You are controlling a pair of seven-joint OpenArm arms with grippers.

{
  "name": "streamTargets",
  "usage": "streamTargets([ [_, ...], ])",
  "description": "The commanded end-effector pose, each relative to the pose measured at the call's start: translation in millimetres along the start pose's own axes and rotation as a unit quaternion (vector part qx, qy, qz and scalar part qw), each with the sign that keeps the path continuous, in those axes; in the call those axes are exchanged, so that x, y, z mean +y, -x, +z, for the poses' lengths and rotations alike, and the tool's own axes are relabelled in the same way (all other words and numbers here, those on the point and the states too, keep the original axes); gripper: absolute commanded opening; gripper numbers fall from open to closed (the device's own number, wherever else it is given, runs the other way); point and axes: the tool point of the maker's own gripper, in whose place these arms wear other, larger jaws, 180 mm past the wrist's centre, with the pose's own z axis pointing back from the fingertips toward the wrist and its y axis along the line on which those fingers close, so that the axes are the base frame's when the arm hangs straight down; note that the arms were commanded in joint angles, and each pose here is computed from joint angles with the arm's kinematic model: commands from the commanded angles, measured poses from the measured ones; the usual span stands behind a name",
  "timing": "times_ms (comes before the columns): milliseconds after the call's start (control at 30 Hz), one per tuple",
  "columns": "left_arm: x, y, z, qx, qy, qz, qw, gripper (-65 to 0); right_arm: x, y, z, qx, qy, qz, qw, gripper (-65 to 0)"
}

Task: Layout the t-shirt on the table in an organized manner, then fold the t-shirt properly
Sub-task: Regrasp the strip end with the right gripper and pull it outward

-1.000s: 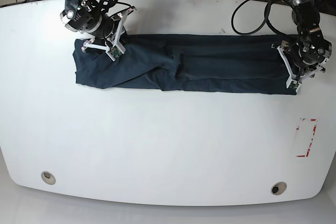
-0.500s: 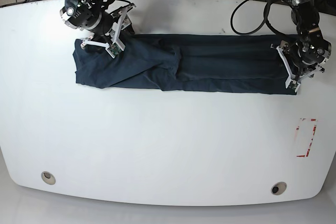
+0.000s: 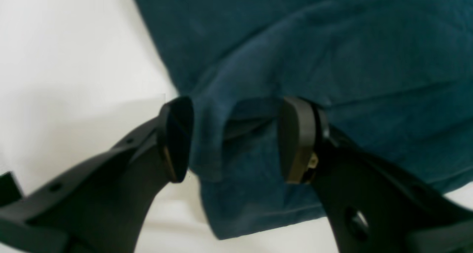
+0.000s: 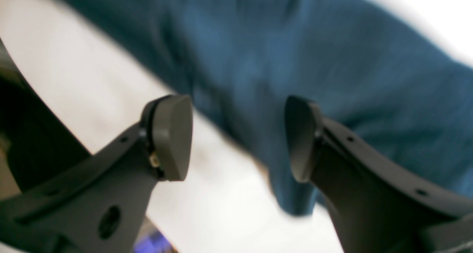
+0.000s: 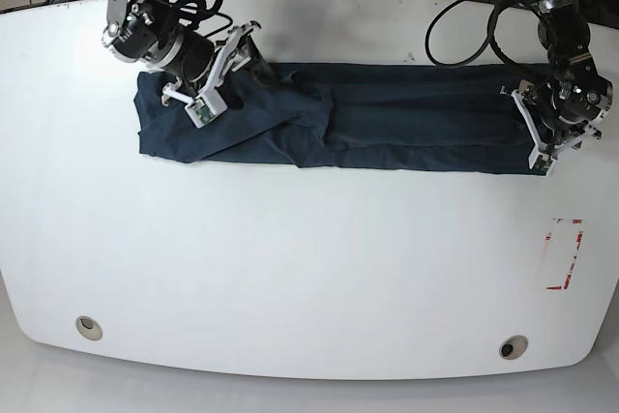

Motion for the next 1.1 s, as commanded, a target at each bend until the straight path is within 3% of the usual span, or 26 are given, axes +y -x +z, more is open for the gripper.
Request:
streamTargets([
  [0,11,-16,8,-0.025,-0.016,-0.004,1.000,-31.1,7,-40,0,-0.071,-0.026,-0.003,0.9971,-28.1],
  [133,11,-16,8,-0.024,-0.015,-0.004,1.000,-31.1,5,-50,-11,-0.081,-0.016,-0.006,0.9965,-34.9],
  [433,11,-16,8,-0.024,-0.015,-0.004,1.000,-31.1,-14,-14,-45,0.005,0.027,0.001,0.9996,-47.1],
  [767,10,-14,7,-0.021,-0.014,-0.003,1.000,-31.1,-19,37,-71,0.069,0.026,-0.015,0.9972,-48.4],
  [933,11,-15,7,-0.023,-0.014,-0.003,1.000,-31.1,-18,31,-69,0.057,0.030,-0.007,0.9979,-48.4],
  [1067,11,-16,7,-0.023,-0.015,-0.003,1.000,-31.1,-17,-1,-51,0.024,0.049,0.032,0.9980,-47.9],
])
